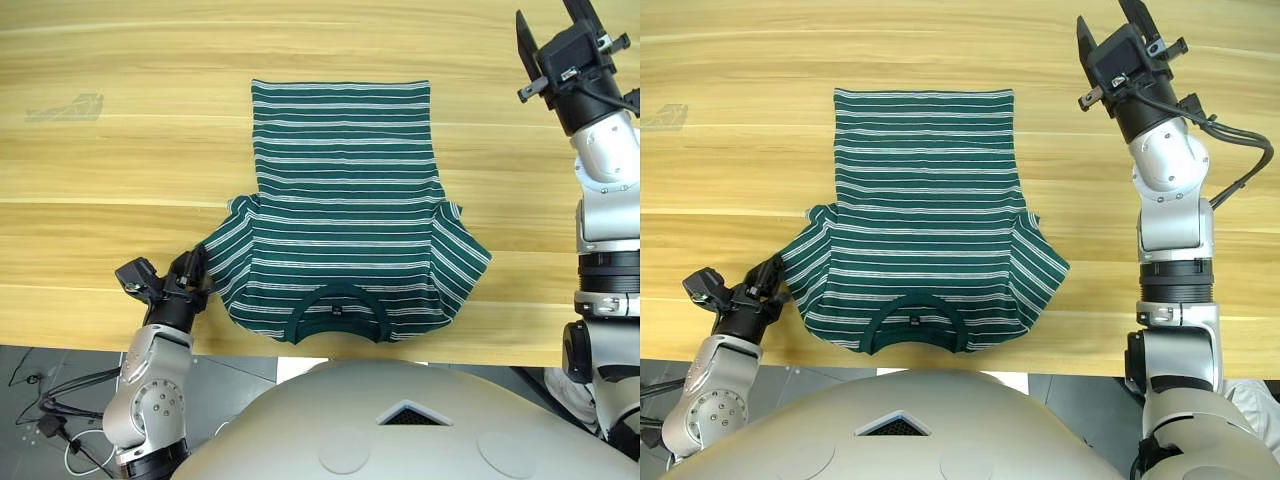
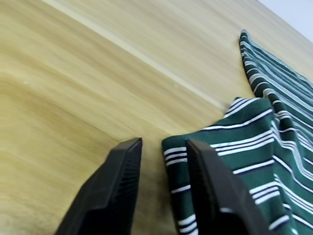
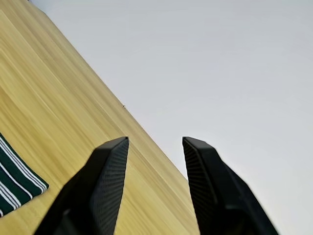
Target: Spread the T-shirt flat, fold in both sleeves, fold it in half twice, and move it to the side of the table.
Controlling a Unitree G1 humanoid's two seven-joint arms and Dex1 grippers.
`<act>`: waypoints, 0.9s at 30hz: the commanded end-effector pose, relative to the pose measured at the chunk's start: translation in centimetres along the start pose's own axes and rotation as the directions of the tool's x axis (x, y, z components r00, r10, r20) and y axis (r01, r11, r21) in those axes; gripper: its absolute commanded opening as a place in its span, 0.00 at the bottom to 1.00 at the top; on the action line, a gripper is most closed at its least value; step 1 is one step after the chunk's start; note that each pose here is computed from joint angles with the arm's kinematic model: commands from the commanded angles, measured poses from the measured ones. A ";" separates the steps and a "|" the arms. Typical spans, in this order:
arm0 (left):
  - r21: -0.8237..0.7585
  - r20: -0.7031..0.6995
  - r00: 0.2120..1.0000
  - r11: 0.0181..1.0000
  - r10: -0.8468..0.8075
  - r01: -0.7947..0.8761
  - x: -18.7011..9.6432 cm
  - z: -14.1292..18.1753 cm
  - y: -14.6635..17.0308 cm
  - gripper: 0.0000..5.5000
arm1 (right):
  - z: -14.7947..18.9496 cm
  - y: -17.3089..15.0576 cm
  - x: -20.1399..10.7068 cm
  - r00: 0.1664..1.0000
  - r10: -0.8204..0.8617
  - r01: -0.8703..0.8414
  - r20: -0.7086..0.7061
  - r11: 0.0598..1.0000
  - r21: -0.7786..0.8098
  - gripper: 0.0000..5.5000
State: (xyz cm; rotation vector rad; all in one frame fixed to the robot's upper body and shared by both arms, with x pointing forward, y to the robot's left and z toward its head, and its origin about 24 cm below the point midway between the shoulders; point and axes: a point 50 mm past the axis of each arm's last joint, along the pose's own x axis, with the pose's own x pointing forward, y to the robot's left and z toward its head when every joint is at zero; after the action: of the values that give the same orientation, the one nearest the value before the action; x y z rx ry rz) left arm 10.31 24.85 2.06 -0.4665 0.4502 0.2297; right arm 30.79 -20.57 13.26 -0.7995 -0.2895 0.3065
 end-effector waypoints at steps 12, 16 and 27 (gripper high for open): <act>-0.003 -0.070 0.996 0.998 -0.063 0.063 0.1 -1.3 -0.2 0.00 | -0.2 0.3 0.1 1.000 0.008 -0.007 -0.018 1.000 0.027 0.37; 0.012 -0.053 0.998 0.999 -0.030 0.030 0.4 -1.0 0.2 0.00 | -0.3 0.4 0.1 1.000 0.008 -0.007 -0.022 1.000 0.026 0.37; 0.133 0.155 0.969 0.976 -0.190 0.170 0.0 1.8 -2.8 0.00 | -0.5 0.9 0.3 1.000 0.017 -0.017 -0.025 0.999 0.029 0.37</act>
State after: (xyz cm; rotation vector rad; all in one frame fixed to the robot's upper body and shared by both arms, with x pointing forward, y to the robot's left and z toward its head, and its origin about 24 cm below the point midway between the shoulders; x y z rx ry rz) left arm 11.68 23.97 3.52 -0.3869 0.3116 0.1083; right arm 30.94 -20.39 12.47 -0.7759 -0.2595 0.3146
